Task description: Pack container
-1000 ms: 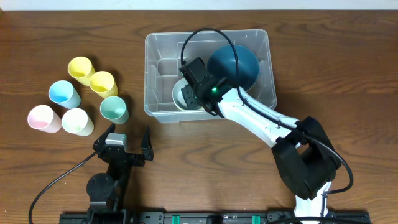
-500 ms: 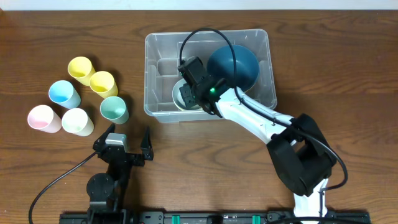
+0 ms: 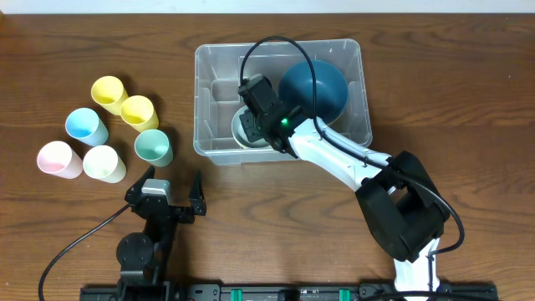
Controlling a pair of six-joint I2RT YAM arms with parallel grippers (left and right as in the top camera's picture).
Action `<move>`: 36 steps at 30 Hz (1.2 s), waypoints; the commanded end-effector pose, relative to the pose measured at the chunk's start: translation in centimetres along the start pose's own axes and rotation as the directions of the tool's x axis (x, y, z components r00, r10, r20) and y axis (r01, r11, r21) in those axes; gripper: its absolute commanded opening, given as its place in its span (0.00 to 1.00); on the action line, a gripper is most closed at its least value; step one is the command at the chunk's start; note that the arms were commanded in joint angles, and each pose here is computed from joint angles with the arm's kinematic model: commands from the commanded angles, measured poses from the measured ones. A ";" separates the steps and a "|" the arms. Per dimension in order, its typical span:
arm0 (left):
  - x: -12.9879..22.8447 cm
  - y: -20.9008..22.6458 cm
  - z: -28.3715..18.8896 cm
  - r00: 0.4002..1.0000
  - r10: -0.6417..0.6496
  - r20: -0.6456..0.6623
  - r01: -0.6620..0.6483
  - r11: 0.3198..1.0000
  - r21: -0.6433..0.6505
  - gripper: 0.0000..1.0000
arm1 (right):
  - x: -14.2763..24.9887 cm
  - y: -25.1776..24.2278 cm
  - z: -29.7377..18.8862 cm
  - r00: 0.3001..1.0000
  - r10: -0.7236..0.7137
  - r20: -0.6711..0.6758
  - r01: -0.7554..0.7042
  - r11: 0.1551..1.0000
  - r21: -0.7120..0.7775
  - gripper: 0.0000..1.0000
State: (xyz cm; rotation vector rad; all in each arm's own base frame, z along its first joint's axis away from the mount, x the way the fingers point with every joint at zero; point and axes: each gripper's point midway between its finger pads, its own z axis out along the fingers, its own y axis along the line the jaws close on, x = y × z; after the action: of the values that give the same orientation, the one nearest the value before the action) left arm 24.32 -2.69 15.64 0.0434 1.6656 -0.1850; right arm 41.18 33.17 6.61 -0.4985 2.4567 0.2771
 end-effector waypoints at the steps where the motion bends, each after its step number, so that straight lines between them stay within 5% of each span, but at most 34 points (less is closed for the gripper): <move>1: 1.6 0.0 0.1 0.999 0.011 -0.046 -0.011 1.000 0.007 0.98 | -0.7 -0.4 0.3 1.000 -0.007 0.020 0.007 1.000 0.018 0.22; 24: 1.6 0.0 0.1 0.999 0.011 -0.046 -0.011 1.000 0.007 0.98 | -1.1 -1.9 2.5 0.998 0.021 0.062 -0.025 0.997 0.070 0.14; 26: 1.6 0.0 0.1 0.999 0.011 -0.046 -0.011 1.000 0.007 0.98 | -1.3 -2.1 2.4 0.997 0.022 0.070 -0.027 0.997 0.077 0.15; 31: 1.6 0.0 0.1 0.999 0.011 -0.046 -0.011 1.000 0.007 0.98 | -1.6 -2.1 2.4 0.996 0.023 0.084 -0.030 0.997 0.077 0.38; 36: 1.6 0.0 0.1 0.999 0.011 -0.046 -0.011 1.000 0.007 0.98 | -1.8 -2.0 2.4 0.995 0.024 0.094 -0.031 0.997 0.074 0.43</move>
State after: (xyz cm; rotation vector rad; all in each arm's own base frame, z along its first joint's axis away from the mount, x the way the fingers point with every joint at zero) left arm 24.32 -2.69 15.64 0.0434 1.6656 -0.1850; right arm 43.71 33.00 5.22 -0.4362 2.3958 0.2361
